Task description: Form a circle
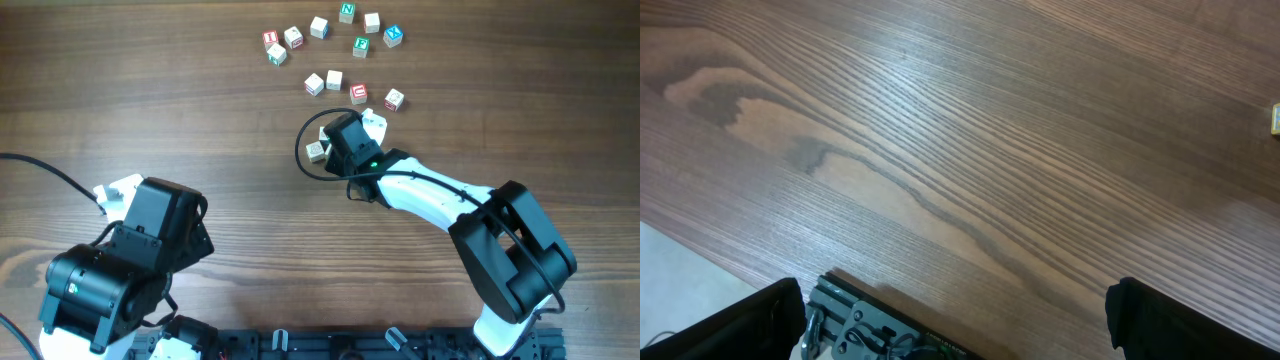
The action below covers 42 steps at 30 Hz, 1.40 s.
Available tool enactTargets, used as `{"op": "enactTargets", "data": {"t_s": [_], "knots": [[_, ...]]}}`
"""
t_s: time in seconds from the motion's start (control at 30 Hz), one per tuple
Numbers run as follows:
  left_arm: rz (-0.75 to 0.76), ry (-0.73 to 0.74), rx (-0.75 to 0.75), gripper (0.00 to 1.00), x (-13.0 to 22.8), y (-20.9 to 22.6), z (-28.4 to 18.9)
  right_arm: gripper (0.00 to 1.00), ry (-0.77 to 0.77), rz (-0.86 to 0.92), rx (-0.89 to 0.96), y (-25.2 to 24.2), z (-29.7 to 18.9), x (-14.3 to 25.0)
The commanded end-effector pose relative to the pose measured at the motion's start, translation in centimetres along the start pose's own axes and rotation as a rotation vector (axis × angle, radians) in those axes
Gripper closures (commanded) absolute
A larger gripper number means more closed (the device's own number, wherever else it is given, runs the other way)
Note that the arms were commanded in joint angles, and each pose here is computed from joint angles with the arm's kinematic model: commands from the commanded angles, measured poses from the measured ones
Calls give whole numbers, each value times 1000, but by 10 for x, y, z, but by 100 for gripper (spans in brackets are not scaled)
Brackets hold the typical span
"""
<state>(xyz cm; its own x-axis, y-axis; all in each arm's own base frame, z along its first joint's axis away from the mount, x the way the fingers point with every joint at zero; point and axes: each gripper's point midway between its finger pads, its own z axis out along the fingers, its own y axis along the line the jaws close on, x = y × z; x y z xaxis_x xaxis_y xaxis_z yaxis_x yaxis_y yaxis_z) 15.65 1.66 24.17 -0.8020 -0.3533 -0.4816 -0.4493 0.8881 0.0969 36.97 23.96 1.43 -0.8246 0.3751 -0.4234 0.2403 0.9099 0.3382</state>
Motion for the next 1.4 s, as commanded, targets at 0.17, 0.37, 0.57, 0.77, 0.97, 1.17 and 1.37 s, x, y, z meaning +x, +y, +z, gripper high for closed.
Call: {"op": "enactTargets", "data": {"t_s": [0.17,0.37,0.57,0.77,0.97,1.17,1.37], "knots": [[-21,1,-2,0,0,1,0,96,29,-22,20,-5,4,9],[-21,1,-2,0,0,1,0,95,41,-22,11,-4,4,11],[-21,1,-2,0,0,1,0,95,36,-23,5,-2,4,10],[-21,1,-2,0,0,1,0,95,33,-23,1,-1,4,10],[-21,1,-2,0,0,1,0,95,24,-24,-5,1,4,8],[-21,1,-2,0,0,1,0,95,37,-24,12,-3,4,11],[-21,1,-2,0,0,1,0,95,47,-22,33,-8,3,13]]}}
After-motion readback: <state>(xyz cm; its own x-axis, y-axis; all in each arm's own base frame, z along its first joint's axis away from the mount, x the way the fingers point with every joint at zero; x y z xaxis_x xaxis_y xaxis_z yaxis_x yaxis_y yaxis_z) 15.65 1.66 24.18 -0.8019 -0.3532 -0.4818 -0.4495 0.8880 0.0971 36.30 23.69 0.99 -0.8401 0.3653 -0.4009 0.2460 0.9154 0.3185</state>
